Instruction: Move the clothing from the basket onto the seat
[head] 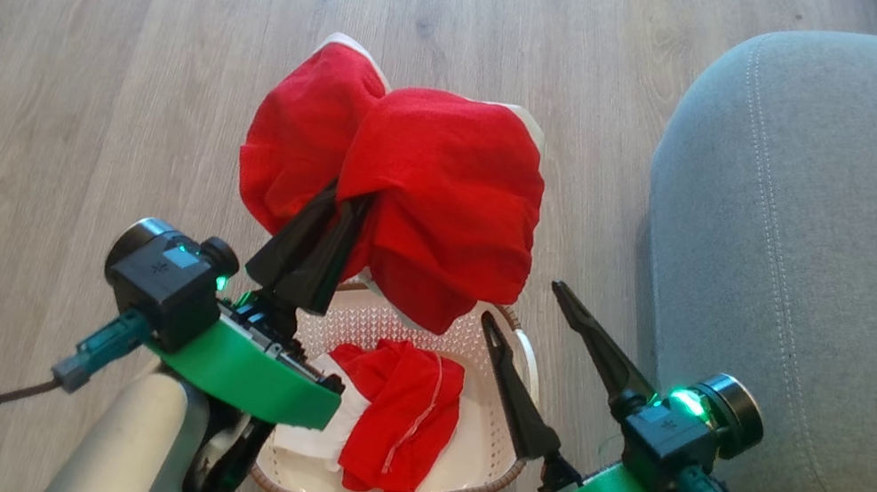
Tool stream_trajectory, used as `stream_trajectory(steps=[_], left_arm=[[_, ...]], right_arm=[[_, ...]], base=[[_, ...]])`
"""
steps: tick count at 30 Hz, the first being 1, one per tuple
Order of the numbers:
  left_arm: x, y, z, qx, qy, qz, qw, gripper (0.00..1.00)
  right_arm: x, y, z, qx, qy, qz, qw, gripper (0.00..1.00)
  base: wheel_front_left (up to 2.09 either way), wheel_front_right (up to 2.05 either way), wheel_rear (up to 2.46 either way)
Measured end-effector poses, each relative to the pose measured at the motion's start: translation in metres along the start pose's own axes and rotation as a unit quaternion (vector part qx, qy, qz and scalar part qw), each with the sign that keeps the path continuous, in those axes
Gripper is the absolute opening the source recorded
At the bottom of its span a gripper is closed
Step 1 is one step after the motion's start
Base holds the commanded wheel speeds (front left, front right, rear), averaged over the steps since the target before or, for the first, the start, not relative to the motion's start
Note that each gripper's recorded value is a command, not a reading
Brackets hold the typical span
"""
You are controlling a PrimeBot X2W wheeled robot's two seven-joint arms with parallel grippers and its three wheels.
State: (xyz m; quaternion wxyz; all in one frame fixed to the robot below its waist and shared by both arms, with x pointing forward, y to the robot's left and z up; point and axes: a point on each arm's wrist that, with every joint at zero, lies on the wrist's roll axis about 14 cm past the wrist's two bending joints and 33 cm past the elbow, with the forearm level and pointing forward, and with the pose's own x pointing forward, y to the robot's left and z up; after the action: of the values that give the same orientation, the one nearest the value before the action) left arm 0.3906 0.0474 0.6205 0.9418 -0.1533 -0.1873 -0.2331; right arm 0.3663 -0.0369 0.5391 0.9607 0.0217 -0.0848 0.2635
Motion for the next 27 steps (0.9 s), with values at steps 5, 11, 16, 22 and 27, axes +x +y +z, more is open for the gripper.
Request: stream_trajectory(steps=[5,11,16,22,27], left_arm=[[-0.001,0.0,-0.004,0.004,0.006,0.0,1.0,0.0],[-0.003,-0.008,-0.013,0.005,0.021,-0.013,1.0,0.0],[-0.005,-0.017,-0.018,0.001,0.03,-0.026,0.999,0.0],[-0.008,-0.036,-0.021,-0.005,0.036,-0.053,0.998,0.0],[-0.01,-0.048,-0.024,-0.01,0.042,-0.07,0.997,0.0]], right_arm=[[-0.001,0.011,0.002,-0.035,0.0,0.034,0.999,1.0],[0.007,0.009,0.01,-0.074,-0.012,0.04,0.996,1.0],[0.01,0.01,0.012,-0.079,-0.016,0.039,0.996,1.0],[0.011,0.012,0.001,-0.101,0.002,0.047,0.994,1.0],[0.017,0.013,0.004,-0.111,-0.001,0.051,0.993,1.0]], base=[[0.0,0.0,0.0],[0.0,0.0,0.0],[0.0,0.0,0.0],[0.0,0.0,0.0],[0.0,0.0,0.0]])
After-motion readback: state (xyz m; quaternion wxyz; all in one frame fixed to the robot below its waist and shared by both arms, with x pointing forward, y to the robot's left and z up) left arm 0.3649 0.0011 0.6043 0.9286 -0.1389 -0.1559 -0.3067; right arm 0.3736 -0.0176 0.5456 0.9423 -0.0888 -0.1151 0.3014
